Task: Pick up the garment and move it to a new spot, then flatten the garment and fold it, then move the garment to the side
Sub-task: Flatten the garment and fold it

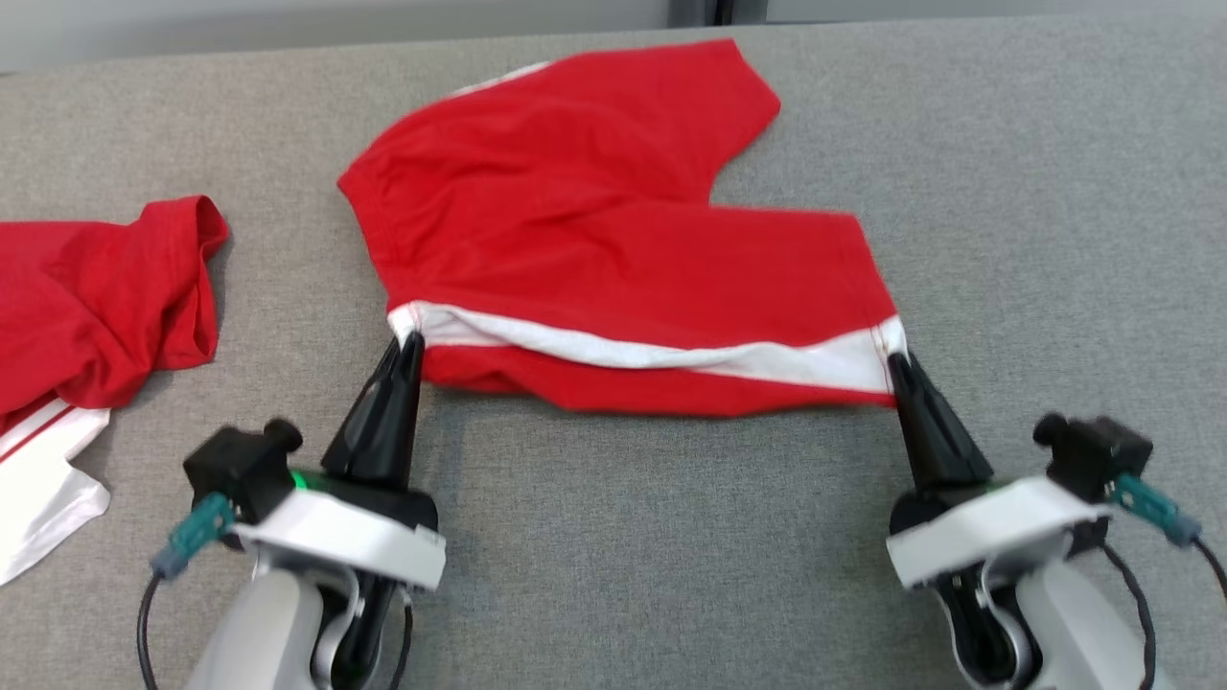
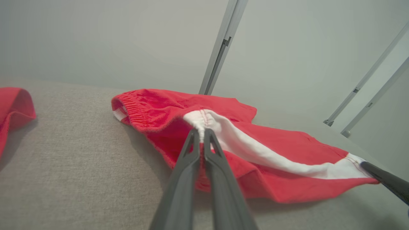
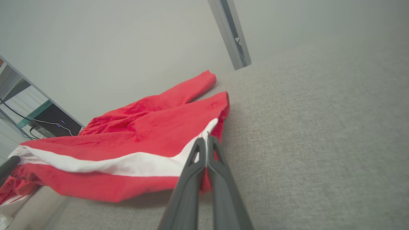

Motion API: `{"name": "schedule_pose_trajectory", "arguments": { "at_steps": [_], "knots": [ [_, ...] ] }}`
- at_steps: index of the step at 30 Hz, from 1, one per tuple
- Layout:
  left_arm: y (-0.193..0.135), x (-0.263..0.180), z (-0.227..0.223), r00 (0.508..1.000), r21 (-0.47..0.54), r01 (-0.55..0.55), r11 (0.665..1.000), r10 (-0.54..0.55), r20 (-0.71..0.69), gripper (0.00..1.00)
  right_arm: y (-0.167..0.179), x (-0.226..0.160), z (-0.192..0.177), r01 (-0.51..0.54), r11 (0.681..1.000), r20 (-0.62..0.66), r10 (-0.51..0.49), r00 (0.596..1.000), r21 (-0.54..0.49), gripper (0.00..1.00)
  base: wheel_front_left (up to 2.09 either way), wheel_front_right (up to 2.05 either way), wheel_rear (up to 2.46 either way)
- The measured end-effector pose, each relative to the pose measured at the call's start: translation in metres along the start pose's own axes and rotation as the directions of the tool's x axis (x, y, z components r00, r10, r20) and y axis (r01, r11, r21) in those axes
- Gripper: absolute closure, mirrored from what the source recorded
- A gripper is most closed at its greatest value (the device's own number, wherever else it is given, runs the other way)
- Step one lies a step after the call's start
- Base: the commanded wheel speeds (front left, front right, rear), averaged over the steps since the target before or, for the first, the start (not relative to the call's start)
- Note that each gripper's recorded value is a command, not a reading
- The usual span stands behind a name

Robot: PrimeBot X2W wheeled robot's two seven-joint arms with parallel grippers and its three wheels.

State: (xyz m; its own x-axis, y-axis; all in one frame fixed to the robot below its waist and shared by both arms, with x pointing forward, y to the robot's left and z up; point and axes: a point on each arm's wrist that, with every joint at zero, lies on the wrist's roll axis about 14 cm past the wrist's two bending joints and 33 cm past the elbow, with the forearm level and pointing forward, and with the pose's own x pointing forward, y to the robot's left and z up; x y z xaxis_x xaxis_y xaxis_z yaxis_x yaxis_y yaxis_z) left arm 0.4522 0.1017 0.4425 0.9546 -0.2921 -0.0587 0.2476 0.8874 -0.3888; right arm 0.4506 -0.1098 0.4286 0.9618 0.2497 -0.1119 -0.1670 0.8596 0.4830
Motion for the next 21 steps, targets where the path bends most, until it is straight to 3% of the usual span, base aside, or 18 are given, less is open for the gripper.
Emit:
{"name": "schedule_pose_trajectory", "arguments": {
  "at_steps": [8, 17, 21],
  "knots": [
    [-0.009, -0.053, 0.007, 1.0, 0.014, -0.013, 1.0, 0.013, 0.026, 1.0, 0.0, -0.06, -0.011, 0.058, 0.998, 0.005, -0.058, 0.998, 0.036, 1.0, 0.0, 0.0, 0.0],
    [-0.023, -0.104, 0.011, 0.999, 0.019, -0.038, 0.999, 0.038, 0.004, 1.0, -0.001, -0.123, -0.021, 0.124, 0.992, -0.076, -0.121, 0.99, 0.023, 1.0, 0.0, 0.0, 0.0],
    [-0.029, -0.116, 0.022, 0.999, 0.01, -0.05, 0.999, 0.049, 0.021, 1.0, -0.007, -0.142, -0.01, 0.158, 0.987, -0.065, -0.158, 0.985, 0.001, 1.0, 0.0, 0.0, 0.0]
  ]
}}
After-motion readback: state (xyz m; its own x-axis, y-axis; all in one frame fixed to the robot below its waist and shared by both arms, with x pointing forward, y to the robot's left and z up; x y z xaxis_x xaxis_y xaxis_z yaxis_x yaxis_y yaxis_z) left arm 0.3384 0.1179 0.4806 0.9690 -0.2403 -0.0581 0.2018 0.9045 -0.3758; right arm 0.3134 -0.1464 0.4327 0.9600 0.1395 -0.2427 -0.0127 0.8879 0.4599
